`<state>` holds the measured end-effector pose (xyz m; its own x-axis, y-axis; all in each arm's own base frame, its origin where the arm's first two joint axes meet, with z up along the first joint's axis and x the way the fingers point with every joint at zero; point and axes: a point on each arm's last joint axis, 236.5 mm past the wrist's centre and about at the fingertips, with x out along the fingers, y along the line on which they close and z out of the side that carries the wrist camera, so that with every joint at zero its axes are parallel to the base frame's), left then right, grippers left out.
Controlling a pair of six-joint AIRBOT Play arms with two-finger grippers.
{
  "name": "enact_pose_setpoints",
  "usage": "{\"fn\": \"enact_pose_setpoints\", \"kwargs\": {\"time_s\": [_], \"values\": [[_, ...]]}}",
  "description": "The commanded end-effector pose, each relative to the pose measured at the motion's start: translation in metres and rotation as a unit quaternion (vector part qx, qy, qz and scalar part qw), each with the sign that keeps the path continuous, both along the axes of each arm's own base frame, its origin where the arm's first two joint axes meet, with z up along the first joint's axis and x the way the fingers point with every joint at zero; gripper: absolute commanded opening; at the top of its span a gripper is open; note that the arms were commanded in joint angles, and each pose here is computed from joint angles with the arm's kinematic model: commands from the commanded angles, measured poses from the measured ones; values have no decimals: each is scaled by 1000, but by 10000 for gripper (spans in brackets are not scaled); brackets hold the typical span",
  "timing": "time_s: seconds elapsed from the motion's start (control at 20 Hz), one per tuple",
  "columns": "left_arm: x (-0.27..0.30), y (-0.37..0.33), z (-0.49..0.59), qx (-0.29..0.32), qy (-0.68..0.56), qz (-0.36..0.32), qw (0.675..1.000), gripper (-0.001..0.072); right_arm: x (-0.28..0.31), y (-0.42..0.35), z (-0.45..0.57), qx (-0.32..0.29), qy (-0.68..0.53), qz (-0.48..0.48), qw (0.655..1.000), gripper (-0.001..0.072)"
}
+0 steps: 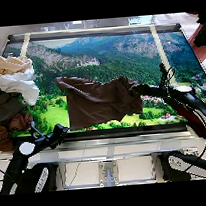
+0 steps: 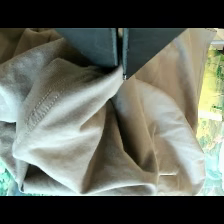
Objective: Fold the shirts.
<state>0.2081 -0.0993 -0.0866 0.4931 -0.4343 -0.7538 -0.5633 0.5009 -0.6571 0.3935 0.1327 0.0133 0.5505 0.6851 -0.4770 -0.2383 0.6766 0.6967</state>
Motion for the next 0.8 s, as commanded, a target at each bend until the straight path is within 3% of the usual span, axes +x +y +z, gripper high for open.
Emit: {"fn": "enact_pose_setpoints", "kwargs": {"time_s": [0.0, 0.55, 0.75], "values": [[5, 1, 2, 1, -12, 3, 1000, 369, 0, 0, 1, 0, -1, 0, 1000, 30], [1, -16, -13, 21, -9, -47, 999, 353, 1, 0, 1, 0, -2, -1, 1000, 30], [16, -13, -22, 20, -8, -10, 1000, 354, -2, 2, 2, 3, 0, 5, 1000, 30]]}}
